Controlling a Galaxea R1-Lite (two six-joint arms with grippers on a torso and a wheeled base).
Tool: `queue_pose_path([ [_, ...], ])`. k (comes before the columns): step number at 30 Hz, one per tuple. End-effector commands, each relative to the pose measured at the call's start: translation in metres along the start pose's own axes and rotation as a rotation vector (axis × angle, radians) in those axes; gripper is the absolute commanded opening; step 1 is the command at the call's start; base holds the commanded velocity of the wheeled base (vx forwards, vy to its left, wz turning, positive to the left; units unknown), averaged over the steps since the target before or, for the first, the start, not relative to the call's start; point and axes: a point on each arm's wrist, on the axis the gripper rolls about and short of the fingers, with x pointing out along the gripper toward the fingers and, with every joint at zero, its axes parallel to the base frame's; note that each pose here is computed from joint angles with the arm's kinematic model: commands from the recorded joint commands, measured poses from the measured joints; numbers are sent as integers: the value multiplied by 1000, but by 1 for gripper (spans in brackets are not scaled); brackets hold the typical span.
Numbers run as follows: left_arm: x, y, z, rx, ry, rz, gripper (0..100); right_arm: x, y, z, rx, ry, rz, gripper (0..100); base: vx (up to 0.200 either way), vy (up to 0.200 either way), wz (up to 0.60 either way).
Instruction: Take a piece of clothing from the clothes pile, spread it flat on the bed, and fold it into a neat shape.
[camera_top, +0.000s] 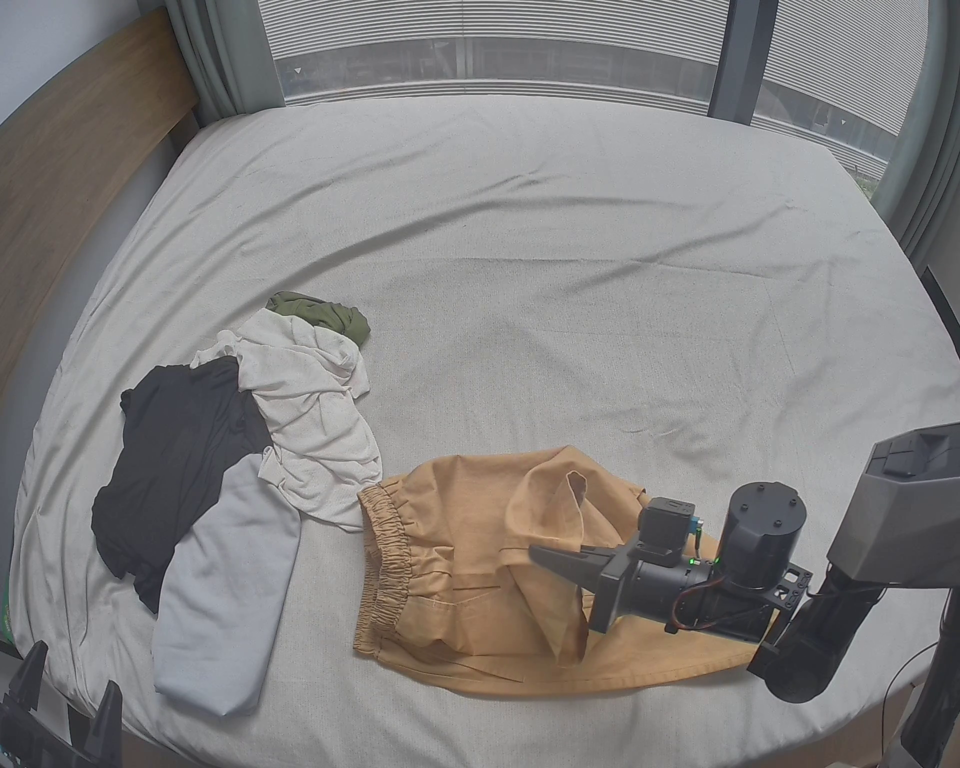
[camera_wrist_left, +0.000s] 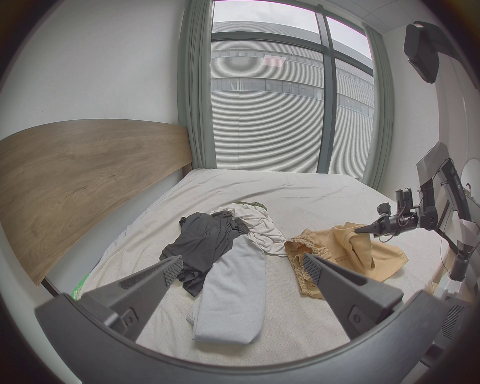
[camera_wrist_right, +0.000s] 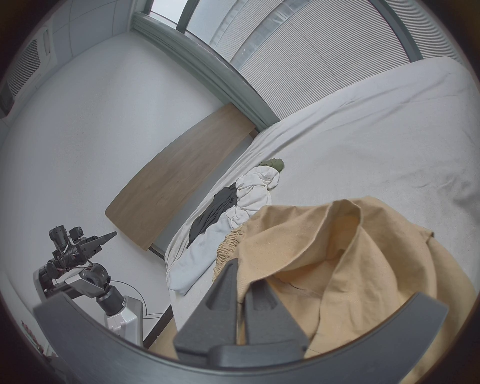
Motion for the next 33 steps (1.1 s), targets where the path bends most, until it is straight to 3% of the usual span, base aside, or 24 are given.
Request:
queue_pose_path([
  [1,0,0,-5,0,1,-1,100,-18,-6,12,-5,-32,-35,0,0,0,0],
  [7,0,0,-5,-2,1,1,100,-39,-17,32,-10,-89,-56,0,0,0,0],
  [17,0,0,-5,-6,1,-1,100,-62,-34,30,20,-67,-93,0,0,0,0],
  [33,0,0,-5,9,1,-1,100,-89,-46,46,8,-122,-123,0,0,0,0],
])
